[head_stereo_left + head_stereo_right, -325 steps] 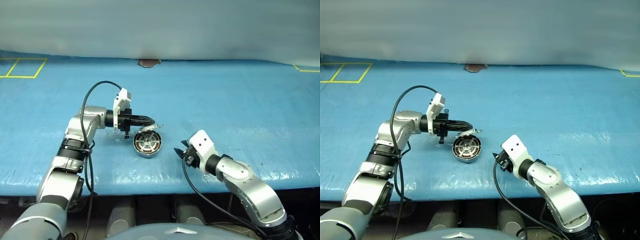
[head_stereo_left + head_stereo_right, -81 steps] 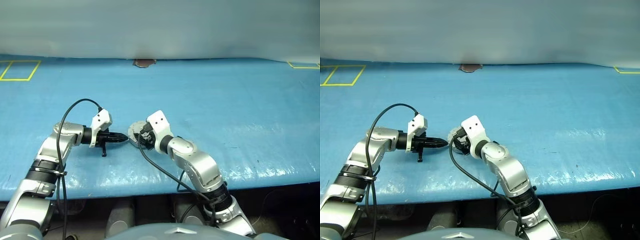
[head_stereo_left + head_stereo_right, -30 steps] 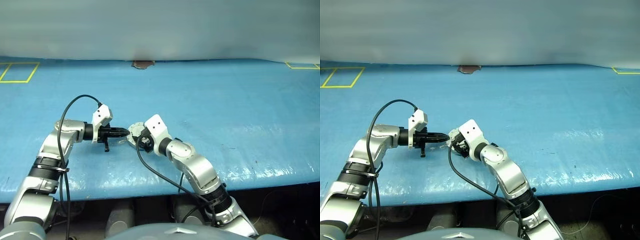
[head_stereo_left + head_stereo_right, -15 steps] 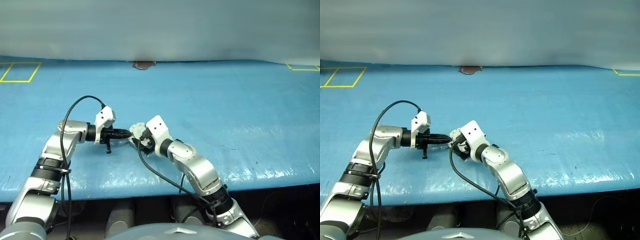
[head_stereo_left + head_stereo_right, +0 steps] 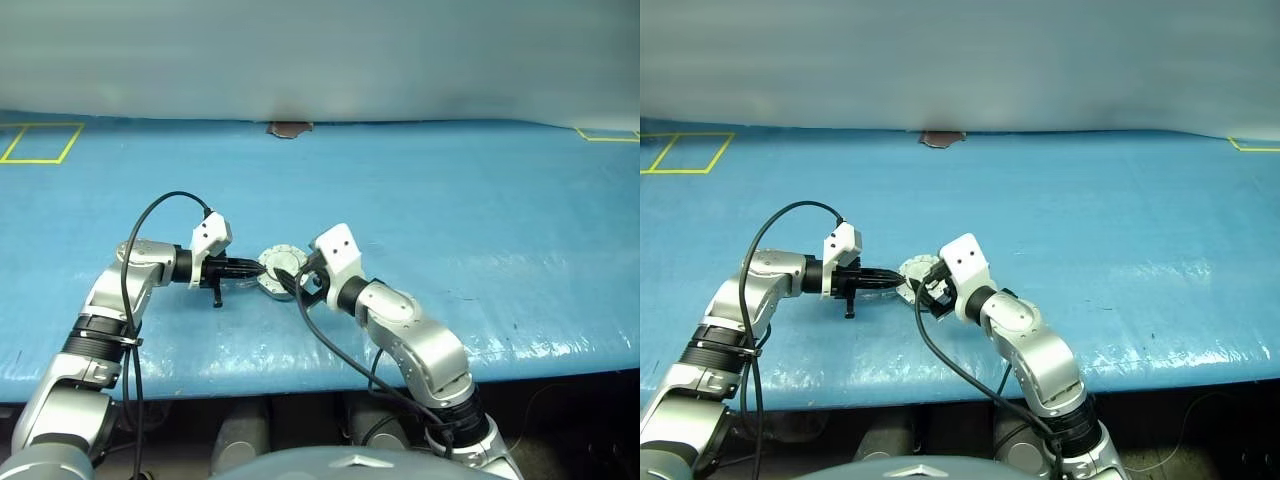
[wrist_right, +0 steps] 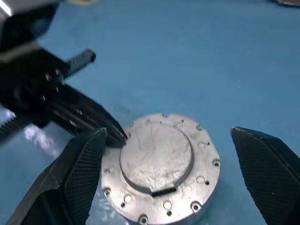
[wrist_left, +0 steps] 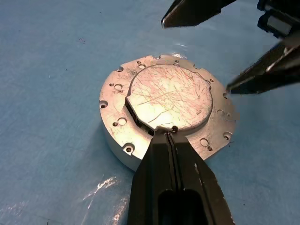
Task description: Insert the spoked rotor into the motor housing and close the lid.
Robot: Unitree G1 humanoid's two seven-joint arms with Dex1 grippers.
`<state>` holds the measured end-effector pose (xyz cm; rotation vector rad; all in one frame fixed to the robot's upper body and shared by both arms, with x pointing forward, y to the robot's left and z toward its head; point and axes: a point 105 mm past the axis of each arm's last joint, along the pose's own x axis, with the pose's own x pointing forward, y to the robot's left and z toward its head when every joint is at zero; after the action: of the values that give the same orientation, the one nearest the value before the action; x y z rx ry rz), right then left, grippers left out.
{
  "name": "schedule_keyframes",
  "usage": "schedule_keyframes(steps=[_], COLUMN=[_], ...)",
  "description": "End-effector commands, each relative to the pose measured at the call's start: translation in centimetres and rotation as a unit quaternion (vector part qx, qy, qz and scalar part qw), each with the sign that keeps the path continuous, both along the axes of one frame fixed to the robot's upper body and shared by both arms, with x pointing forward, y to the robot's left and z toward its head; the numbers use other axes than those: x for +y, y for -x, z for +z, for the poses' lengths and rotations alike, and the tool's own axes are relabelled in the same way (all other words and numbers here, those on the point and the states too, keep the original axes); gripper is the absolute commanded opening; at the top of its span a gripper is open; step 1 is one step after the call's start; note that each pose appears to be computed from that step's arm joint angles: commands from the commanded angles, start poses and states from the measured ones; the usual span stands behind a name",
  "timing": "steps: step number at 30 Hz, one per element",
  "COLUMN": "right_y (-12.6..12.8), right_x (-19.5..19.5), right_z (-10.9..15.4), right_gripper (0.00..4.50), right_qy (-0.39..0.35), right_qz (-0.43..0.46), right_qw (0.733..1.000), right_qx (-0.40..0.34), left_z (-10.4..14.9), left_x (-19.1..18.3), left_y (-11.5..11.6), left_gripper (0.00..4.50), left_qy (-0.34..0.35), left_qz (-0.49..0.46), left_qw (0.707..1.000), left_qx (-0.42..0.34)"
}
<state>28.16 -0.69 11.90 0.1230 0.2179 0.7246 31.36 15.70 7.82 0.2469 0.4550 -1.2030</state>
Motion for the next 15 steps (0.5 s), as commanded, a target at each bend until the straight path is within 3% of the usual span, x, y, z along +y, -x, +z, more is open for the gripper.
schedule_keyframes(steps=[1, 3, 8, 15], right_y=[-0.7, -1.2, -1.0, 0.0], right_x=[-2.4, -3.8, -5.0, -3.8], right_z=[1.3, 0.5, -1.8, -1.4], right_gripper=[4.47, 4.47, 4.47, 4.47], right_qy=[-0.116, -0.154, -0.325, -0.402], right_qz=[-0.066, -0.102, -0.118, -0.063], right_qw=[0.990, 0.980, 0.915, 0.873], right_qx=[0.040, 0.077, 0.208, 0.270], left_z=[-0.9, -0.9, -0.9, -0.8], left_x=[-0.1, -0.1, -0.2, 0.0], left_y=[0.3, 0.2, 0.2, 0.1], left_gripper=[0.00, 0.00, 0.00, 0.00], left_qy=[-0.011, -0.010, -0.009, -0.009], left_qz=[0.000, 0.000, 0.000, 0.005], left_qw=[1.000, 1.000, 1.000, 1.000], left_qx=[0.012, 0.012, 0.011, 0.009])
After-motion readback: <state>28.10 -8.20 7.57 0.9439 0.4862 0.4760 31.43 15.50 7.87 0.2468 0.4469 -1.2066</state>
